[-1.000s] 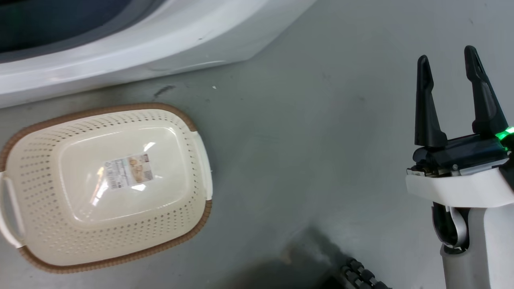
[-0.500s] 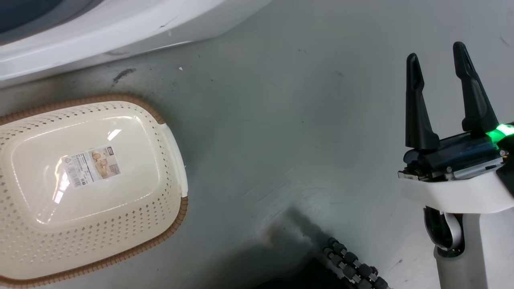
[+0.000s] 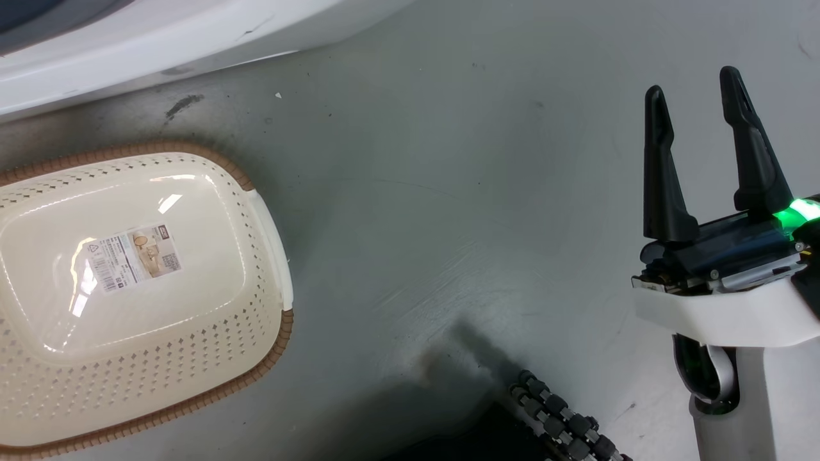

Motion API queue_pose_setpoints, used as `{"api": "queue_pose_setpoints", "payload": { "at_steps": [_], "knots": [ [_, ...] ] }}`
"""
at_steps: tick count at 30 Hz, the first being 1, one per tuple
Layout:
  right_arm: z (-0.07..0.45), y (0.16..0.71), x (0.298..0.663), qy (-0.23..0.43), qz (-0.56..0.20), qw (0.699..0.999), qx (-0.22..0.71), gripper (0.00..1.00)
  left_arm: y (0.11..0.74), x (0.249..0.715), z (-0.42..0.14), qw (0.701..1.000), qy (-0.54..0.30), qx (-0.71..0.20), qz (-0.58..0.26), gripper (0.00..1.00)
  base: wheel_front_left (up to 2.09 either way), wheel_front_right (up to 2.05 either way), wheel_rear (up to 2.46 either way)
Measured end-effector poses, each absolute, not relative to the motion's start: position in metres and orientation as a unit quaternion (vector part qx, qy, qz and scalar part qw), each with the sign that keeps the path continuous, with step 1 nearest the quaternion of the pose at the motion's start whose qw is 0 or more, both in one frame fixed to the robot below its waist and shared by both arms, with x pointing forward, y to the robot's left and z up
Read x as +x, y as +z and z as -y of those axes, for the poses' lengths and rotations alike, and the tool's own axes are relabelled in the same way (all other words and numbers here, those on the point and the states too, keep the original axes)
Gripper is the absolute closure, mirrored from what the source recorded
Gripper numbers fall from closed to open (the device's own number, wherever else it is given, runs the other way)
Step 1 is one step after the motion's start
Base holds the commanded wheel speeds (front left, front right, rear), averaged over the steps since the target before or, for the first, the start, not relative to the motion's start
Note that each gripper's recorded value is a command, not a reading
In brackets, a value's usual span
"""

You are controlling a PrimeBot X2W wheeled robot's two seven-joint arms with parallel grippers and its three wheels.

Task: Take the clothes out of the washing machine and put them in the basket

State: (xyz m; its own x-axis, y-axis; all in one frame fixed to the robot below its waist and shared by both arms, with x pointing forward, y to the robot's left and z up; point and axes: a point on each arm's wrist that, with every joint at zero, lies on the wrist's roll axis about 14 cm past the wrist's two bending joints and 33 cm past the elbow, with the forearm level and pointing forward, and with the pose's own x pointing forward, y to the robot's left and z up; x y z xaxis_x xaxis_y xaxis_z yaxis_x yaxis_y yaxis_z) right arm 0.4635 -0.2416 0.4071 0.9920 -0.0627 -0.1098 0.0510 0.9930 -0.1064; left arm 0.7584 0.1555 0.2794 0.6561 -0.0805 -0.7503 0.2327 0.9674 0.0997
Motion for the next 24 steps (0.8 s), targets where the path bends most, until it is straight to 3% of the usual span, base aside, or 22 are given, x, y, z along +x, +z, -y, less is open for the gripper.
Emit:
{"api": "queue_pose_setpoints", "payload": {
  "at_steps": [16,24],
  "knots": [
    [0.238,0.426,0.467,-0.023,-0.031,0.998,-0.057,0.00,0.340,0.776,-0.156,0.953,-0.080,0.087,-0.278,1.00,0.00,0.00,0.00],
    [0.236,0.449,0.468,-0.021,-0.001,0.998,-0.064,0.00,0.371,0.758,-0.137,0.965,-0.101,0.064,-0.233,1.00,0.00,0.00,0.00]
  ]
}}
